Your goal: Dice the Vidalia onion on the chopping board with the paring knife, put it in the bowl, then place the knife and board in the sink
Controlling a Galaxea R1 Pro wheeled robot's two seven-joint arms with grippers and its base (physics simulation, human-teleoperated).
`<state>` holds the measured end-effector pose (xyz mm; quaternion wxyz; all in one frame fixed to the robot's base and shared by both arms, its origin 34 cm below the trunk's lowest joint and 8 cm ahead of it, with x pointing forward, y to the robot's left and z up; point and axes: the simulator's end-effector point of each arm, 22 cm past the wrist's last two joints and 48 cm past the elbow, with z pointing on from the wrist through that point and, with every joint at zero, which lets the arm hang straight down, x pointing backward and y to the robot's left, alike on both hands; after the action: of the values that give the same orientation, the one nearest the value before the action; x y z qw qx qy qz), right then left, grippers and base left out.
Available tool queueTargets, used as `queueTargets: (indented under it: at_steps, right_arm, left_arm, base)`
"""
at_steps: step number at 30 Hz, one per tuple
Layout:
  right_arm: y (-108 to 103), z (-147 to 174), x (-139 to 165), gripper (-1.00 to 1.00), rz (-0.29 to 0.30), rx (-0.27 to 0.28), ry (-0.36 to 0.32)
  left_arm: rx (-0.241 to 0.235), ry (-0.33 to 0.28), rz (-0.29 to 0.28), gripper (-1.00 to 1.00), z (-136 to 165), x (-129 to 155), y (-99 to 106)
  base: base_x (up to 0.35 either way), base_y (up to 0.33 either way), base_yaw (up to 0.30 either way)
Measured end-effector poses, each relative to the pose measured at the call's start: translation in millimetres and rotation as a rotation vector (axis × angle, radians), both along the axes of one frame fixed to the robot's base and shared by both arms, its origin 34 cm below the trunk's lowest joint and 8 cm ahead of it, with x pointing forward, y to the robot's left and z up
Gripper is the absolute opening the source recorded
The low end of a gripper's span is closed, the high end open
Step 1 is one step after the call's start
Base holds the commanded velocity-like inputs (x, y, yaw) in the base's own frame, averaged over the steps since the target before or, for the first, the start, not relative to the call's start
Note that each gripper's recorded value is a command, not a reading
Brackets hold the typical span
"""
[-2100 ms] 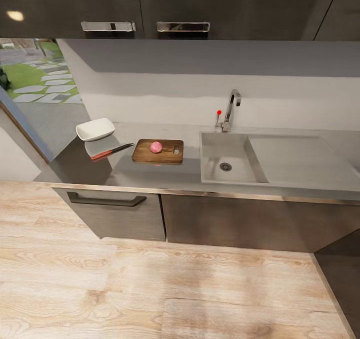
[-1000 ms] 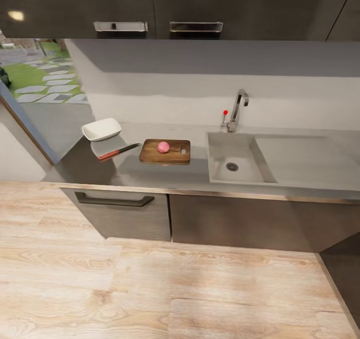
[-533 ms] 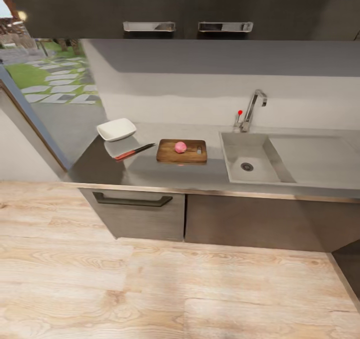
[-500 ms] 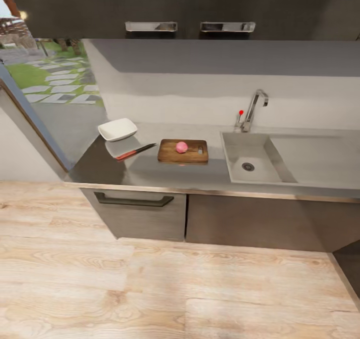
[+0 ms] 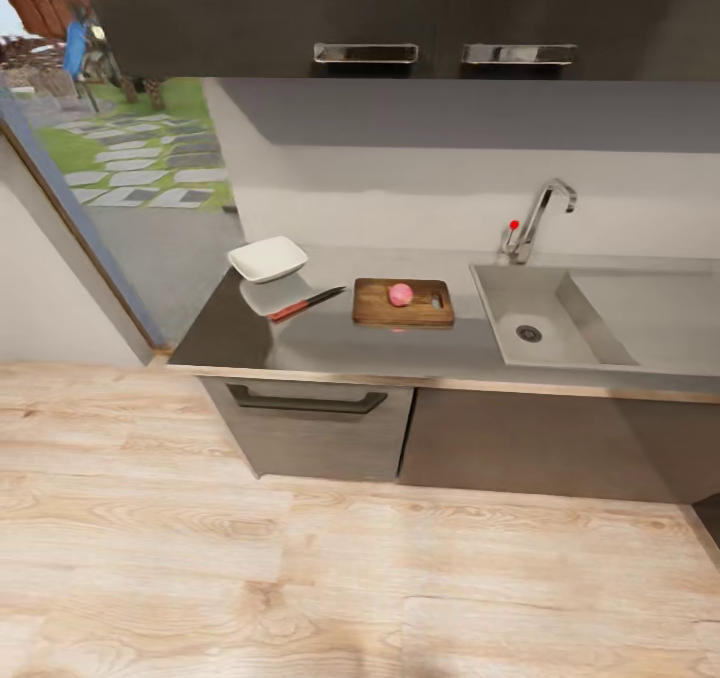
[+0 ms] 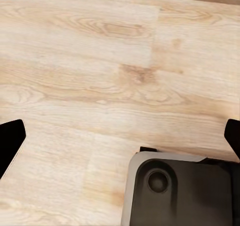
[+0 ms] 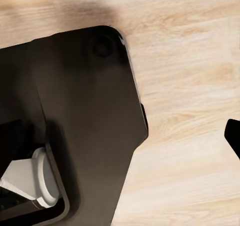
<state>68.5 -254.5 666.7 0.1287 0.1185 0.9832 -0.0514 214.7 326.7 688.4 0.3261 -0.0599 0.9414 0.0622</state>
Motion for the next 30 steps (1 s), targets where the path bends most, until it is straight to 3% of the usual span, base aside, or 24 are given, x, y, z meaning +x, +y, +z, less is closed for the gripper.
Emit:
queueTargets:
  at_steps: [4, 9, 12, 20, 30]
  right_arm:
    - [-5, 1, 33, 1.0, -0.006, -0.018, -0.065]
    - [-32, 10, 93, 1.0, -0.052, -0.139, -0.158]
    - [-39, 17, 133, 1.0, -0.019, -0.184, -0.168]
    - [-39, 59, 242, 1.0, 0.006, -0.2, -0.283]
    - [-51, 120, 315, 1.0, -0.037, -0.244, -0.36]
  left_arm:
    - [0.0, -0.001, 0.0, 1.0, 0, 0, 0]
    - [0.001, -0.001, -0.001, 1.0, 0, 0, 1]
    - [0.001, -0.001, -0.001, 1.0, 0, 0, 1]
    - [0.002, 0.001, -0.002, 1.0, 0, 0, 2]
    - [0.001, 0.002, -0.001, 1.0, 0, 0, 1]
  base:
    - [0.0, 0.303, 0.0]
    - [0.0, 0.303, 0.0]
    - [0.0, 0.303, 0.0]
    - [0.0, 0.303, 0.0]
    - [0.0, 0.303, 0.0]
